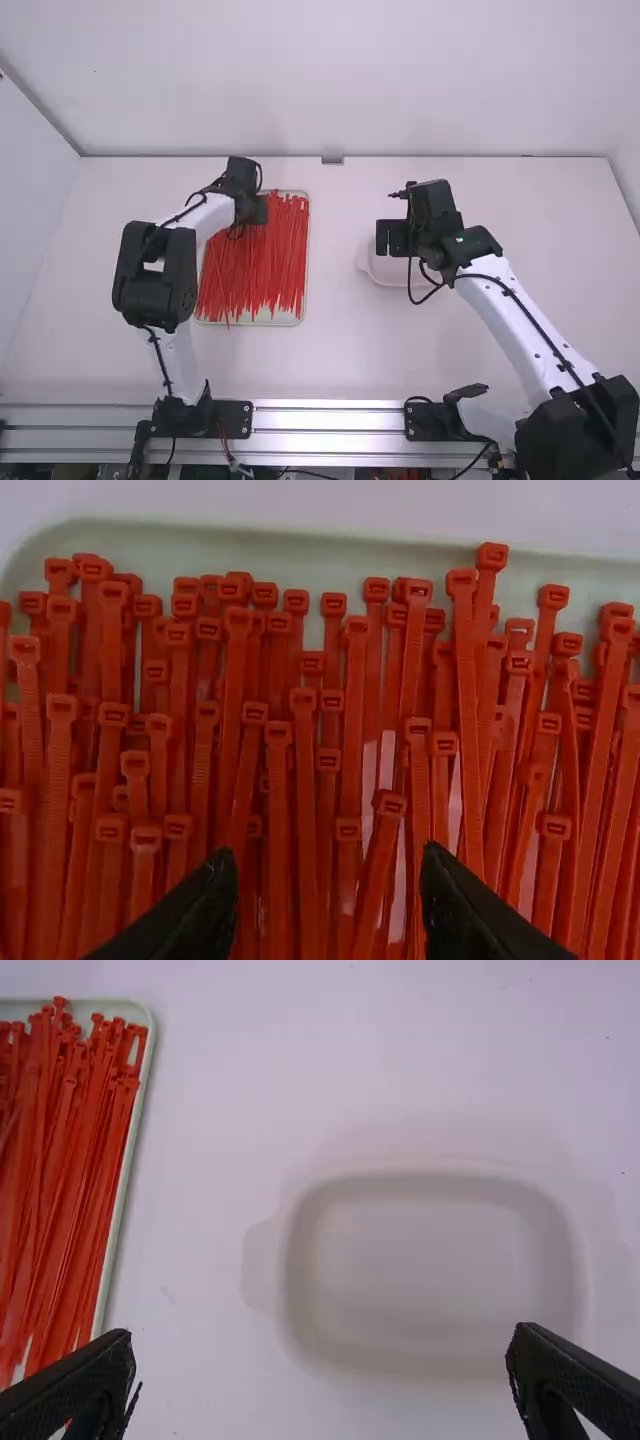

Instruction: Fasten the cable tie

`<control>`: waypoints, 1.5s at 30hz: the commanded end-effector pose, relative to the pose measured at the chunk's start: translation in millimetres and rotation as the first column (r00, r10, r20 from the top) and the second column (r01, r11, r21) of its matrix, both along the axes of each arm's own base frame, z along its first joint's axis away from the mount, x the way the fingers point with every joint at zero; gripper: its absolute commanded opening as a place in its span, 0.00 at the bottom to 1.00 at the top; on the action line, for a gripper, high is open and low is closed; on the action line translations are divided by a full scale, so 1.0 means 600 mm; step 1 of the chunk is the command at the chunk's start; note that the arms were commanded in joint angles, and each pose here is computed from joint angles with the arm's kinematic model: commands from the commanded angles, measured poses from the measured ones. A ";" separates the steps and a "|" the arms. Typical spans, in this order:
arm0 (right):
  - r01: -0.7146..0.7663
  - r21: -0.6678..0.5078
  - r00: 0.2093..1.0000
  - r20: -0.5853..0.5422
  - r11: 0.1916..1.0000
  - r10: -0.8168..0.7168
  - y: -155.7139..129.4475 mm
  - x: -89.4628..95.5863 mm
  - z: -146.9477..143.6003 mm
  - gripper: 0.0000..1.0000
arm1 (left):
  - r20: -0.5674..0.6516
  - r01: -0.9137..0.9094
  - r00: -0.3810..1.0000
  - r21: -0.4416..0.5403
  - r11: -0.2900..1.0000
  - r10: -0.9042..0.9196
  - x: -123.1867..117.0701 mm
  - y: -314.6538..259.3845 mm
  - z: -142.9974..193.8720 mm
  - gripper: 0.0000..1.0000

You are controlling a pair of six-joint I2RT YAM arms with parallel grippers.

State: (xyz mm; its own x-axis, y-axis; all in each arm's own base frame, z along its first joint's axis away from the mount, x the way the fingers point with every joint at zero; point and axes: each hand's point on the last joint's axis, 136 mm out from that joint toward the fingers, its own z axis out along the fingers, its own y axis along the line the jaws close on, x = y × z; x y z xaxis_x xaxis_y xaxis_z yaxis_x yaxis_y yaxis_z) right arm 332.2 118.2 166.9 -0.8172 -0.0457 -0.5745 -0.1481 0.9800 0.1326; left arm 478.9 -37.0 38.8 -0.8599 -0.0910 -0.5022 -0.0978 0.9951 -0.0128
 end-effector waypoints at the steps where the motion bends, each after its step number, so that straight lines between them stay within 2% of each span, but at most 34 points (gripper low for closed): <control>1: 0.000 0.013 0.999 0.032 1.000 0.000 0.004 0.007 0.024 0.98 | -0.004 -0.001 1.000 0.045 0.999 0.001 -0.001 -0.007 -0.004 0.49; 29: 0.000 0.010 1.000 0.024 1.000 -0.001 0.003 0.004 0.022 0.98 | -0.003 0.002 1.000 0.019 1.000 -0.002 0.000 -0.007 -0.006 0.47; 38: 0.001 0.004 1.000 0.009 1.000 -0.001 0.001 -0.001 0.018 0.99 | -0.044 -0.004 0.999 0.021 1.000 0.005 -0.004 -0.006 -0.045 0.46; 45: 0.001 0.004 1.000 0.007 1.000 -0.001 0.001 -0.001 0.017 0.98 | -0.033 -0.019 0.999 0.021 1.000 0.019 0.001 -0.004 -0.047 0.45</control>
